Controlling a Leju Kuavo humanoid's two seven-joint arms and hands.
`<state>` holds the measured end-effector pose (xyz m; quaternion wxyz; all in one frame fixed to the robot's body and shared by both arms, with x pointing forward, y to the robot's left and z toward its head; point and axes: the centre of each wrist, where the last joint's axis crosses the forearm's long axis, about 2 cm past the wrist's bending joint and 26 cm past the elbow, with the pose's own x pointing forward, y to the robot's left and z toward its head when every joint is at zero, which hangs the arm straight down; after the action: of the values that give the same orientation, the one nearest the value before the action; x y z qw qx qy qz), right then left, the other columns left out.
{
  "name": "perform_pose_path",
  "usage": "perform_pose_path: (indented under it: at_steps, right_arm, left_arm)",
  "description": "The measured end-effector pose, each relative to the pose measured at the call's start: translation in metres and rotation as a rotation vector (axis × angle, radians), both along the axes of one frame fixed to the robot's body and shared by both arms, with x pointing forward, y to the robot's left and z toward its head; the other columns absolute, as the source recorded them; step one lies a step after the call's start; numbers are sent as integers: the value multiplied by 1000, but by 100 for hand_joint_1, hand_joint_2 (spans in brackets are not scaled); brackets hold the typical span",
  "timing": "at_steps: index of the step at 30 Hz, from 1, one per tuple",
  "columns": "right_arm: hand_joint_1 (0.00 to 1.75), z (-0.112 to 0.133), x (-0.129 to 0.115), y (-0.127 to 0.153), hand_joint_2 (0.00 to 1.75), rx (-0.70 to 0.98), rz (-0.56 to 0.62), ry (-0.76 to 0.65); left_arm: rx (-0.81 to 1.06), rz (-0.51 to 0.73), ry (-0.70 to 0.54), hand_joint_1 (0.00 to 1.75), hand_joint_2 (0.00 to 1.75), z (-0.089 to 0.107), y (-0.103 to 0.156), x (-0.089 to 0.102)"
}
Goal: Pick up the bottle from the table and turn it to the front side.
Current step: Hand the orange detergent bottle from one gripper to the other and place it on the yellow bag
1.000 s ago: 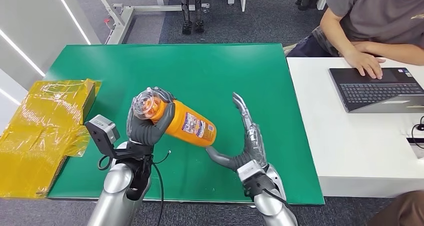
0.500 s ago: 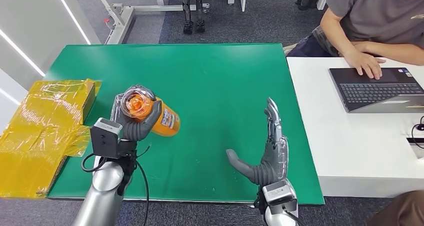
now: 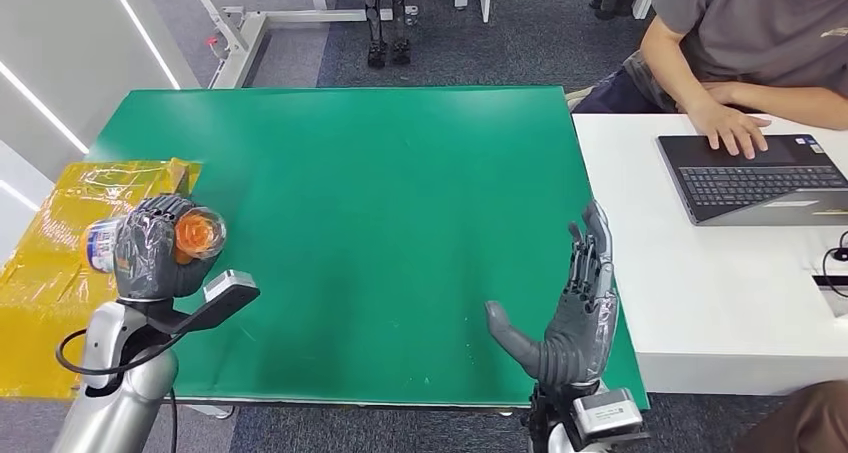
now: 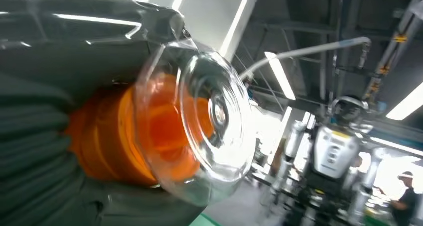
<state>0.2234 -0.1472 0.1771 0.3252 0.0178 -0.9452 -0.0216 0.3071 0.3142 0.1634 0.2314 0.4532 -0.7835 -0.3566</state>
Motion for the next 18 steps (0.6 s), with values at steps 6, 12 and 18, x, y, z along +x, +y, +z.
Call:
perform_pose_path:
  at_steps: [6,12,18]
  right_arm:
    - [0,11,3,6,175,29,57,-31]
    - [0,20,10,11,175,41,121,-62]
    - [0,25,17,14,175,27,151,-83]
  left_arm:
    - [275,110,-3,175,175,-12,27,-14]
    - [422,132,90,175,175,-24,55,-9]
    - [485,168,195,175,175,-38,78,14]
